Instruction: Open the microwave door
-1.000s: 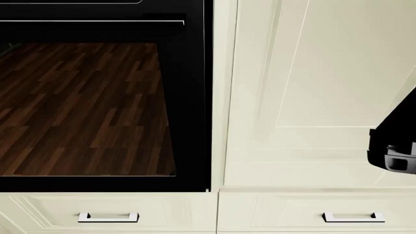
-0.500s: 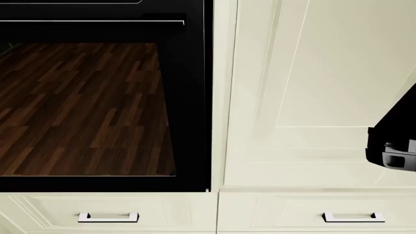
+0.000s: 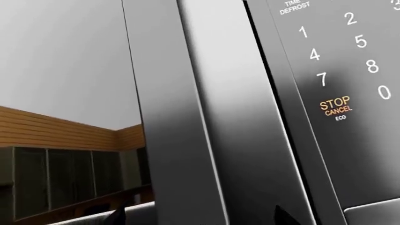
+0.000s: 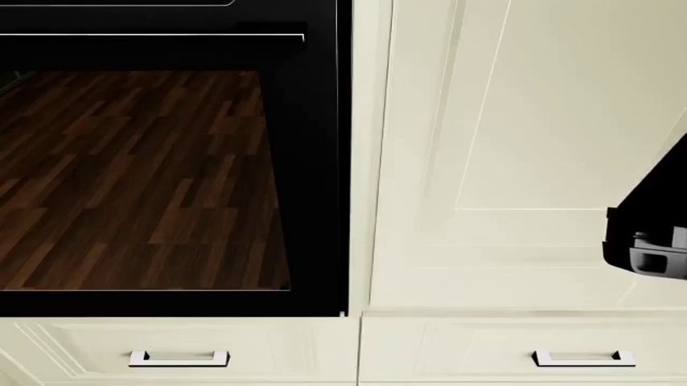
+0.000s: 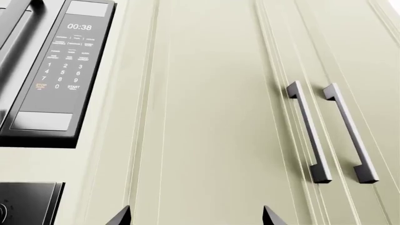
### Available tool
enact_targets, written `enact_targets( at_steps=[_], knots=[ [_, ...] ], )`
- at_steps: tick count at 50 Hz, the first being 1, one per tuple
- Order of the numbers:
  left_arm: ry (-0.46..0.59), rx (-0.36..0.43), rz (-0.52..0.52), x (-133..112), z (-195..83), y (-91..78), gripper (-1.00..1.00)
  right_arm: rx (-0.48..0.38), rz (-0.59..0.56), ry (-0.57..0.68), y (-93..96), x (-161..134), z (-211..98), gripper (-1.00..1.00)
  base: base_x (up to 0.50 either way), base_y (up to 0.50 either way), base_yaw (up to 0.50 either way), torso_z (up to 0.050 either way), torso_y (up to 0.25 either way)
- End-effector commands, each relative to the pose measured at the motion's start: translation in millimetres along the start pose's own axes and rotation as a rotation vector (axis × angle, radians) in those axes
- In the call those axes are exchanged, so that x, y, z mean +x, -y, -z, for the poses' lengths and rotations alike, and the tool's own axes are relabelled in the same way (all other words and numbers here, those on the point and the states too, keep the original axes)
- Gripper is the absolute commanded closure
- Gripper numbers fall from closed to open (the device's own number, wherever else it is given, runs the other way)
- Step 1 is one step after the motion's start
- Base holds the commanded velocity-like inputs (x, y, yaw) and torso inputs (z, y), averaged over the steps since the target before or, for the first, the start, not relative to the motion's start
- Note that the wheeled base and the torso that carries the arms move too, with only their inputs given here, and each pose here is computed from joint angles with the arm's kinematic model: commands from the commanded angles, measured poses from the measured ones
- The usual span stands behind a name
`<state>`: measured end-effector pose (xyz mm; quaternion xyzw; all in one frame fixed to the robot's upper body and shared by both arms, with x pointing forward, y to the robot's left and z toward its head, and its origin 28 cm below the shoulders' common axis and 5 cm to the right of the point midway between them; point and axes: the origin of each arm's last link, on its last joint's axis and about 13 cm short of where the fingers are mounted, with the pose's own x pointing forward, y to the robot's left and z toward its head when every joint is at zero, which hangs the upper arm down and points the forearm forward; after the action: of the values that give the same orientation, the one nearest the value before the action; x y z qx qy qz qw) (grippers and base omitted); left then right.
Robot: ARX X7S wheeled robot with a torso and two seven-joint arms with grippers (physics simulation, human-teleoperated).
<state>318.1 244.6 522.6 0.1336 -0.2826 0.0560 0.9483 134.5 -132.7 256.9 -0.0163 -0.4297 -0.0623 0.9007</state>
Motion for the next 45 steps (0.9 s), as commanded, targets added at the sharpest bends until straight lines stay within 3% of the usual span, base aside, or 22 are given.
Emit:
enact_targets(
  at_steps=[1, 27, 28, 45],
  knots=[
    [-0.019, 0.016, -0.012, 6.5, 7.4, -0.9, -1.00, -0.004, -0.001, 0.000, -0.1, 0.7, -0.3, -1.00, 0.00, 0.00, 0.00, 0.000, 0.000],
    [-0.034, 0.038, -0.008, 13.9, 14.8, 1.9, -1.00, -0.007, -0.002, -0.003, -0.4, 1.0, 0.1, -1.00, 0.00, 0.00, 0.00, 0.001, 0.000],
    [-0.032, 0.038, -0.009, 13.8, 14.9, 1.8, 1.00, -0.007, -0.002, -0.003, -0.4, 0.9, 0.2, -1.00, 0.00, 0.00, 0.00, 0.000, 0.000],
    [-0.008, 0.012, -0.009, 6.1, 11.5, 2.0, 1.00, -0.011, 0.001, -0.006, 1.7, -1.8, 1.6, -1.00, 0.00, 0.00, 0.00, 0.000, 0.000]
  ],
)
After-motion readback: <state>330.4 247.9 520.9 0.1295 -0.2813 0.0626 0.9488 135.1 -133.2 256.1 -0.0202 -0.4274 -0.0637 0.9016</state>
